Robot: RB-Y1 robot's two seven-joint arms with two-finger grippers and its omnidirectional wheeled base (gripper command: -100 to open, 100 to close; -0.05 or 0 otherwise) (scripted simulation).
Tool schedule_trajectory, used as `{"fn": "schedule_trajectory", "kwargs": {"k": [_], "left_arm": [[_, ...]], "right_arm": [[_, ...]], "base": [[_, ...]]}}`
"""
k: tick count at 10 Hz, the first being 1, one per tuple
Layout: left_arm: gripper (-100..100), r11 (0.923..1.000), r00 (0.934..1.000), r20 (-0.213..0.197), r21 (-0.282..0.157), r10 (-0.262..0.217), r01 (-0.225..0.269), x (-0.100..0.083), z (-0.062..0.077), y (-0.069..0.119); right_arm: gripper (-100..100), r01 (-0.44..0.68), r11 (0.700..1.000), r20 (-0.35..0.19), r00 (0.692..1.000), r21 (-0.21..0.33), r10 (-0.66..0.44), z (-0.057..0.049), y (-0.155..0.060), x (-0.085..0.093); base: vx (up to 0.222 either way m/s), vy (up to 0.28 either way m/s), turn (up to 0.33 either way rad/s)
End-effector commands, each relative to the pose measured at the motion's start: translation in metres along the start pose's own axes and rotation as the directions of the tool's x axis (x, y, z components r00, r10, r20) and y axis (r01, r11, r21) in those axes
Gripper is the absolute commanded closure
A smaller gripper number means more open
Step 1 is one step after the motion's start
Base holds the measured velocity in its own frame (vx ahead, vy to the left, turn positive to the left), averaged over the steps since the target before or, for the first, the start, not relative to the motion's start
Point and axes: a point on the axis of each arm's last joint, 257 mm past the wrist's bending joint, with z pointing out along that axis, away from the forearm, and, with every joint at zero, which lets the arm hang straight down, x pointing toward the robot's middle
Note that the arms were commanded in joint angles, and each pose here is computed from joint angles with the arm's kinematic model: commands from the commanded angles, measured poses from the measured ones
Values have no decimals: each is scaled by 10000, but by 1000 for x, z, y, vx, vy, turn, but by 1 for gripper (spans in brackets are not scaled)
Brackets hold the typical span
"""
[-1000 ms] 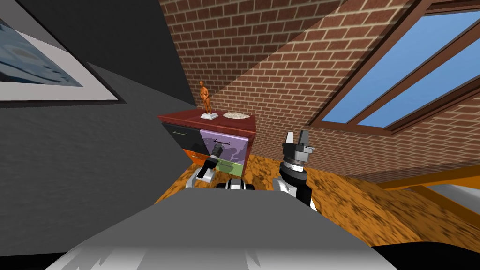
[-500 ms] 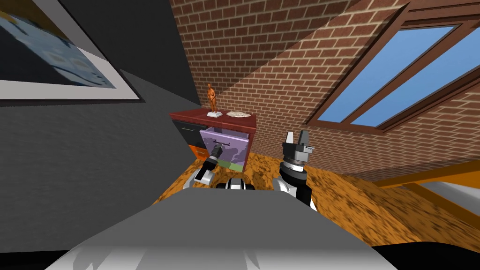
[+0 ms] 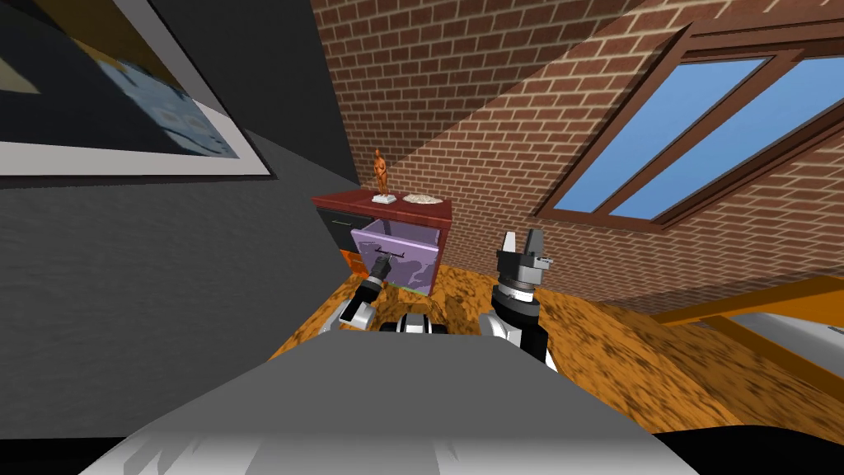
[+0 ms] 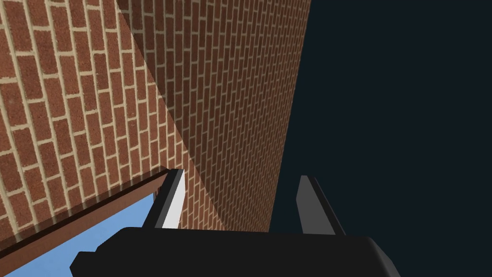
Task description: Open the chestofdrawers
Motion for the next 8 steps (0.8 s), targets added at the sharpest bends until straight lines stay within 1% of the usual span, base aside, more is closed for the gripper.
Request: {"fn": "schedule_trajectory", "kwargs": {"k": [1, 8], "left_arm": [[-100, 10000, 10000, -31, 4, -14, 14, 0, 0, -16], [-100, 10000, 9999, -136, 6, -59, 59, 2, -2, -56]], "right_arm": [[0, 0, 10000, 0, 10000, 0, 0, 0, 0, 0], [0, 1, 10000, 0, 10000, 0, -1, 0, 0, 0]], "base": [[12, -7, 25], [20, -7, 12]]}}
